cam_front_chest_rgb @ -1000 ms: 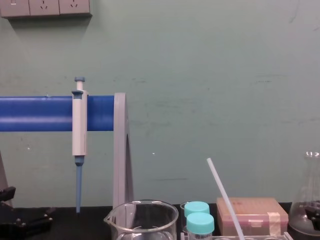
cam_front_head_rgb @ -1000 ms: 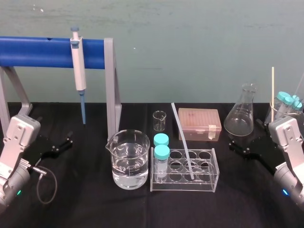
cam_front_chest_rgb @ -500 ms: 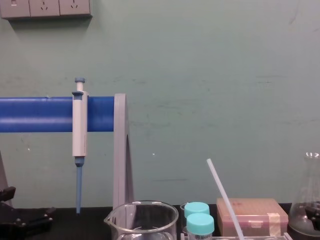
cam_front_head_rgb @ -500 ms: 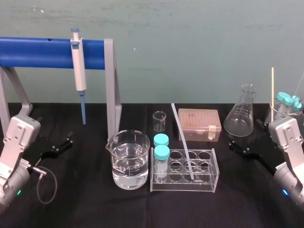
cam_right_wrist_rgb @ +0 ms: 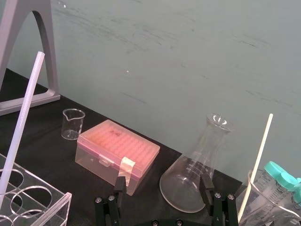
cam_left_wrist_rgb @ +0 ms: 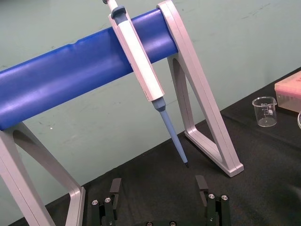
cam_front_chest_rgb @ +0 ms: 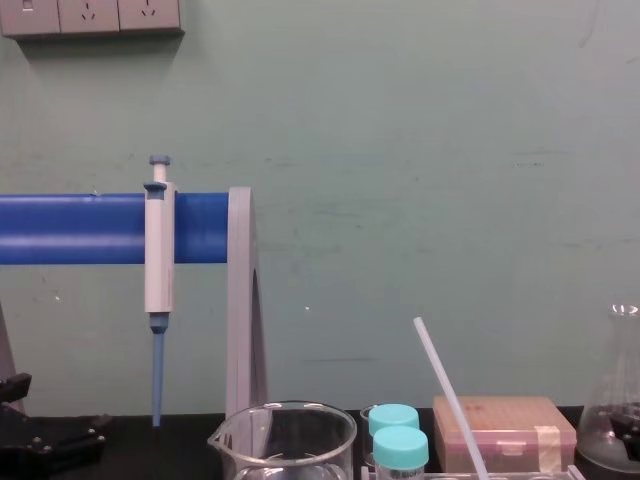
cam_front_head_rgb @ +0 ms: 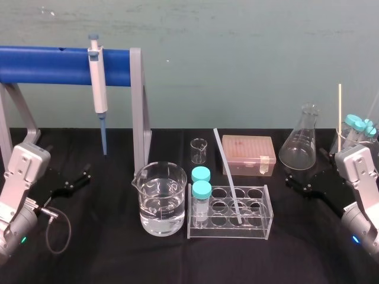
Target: Pick up the stirring rod with one hand, then place it down.
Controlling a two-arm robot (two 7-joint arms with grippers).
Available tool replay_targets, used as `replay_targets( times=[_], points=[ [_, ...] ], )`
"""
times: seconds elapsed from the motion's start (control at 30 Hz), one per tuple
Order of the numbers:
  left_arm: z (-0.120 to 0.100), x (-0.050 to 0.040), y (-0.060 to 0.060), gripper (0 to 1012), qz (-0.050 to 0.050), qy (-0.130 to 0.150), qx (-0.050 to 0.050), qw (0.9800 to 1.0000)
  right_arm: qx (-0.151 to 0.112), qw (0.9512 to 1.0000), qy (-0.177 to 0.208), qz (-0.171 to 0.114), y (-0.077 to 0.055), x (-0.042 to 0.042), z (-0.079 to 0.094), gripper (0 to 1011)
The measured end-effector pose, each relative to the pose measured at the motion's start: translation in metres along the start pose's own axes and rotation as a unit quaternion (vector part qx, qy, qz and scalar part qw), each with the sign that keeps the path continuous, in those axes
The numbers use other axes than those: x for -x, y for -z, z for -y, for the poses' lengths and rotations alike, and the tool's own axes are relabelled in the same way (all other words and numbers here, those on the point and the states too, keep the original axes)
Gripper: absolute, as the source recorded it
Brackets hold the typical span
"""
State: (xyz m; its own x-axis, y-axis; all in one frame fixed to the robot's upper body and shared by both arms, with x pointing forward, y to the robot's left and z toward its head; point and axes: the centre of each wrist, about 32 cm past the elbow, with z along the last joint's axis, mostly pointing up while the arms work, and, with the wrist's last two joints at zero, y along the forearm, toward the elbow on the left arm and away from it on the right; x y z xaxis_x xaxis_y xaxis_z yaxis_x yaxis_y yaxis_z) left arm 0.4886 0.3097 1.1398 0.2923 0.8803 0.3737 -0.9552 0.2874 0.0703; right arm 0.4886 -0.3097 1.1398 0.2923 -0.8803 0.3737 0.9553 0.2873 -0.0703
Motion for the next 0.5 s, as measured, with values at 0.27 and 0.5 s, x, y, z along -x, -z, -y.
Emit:
replay_targets(
  times=[0.27,0.5],
  points=[
    [0.0,0.0,0.0,1000,0.0,0.0,0.0,1.0,0.0,1.0,0.0,0.0,0.0,0.0,0.0,1000],
    [0.0,0.0,0.0,1000,0.0,0.0,0.0,1.0,-0.001,1.0,0.0,-0.001,-0.0004,-0.0009,-0.0002,1000]
  ],
)
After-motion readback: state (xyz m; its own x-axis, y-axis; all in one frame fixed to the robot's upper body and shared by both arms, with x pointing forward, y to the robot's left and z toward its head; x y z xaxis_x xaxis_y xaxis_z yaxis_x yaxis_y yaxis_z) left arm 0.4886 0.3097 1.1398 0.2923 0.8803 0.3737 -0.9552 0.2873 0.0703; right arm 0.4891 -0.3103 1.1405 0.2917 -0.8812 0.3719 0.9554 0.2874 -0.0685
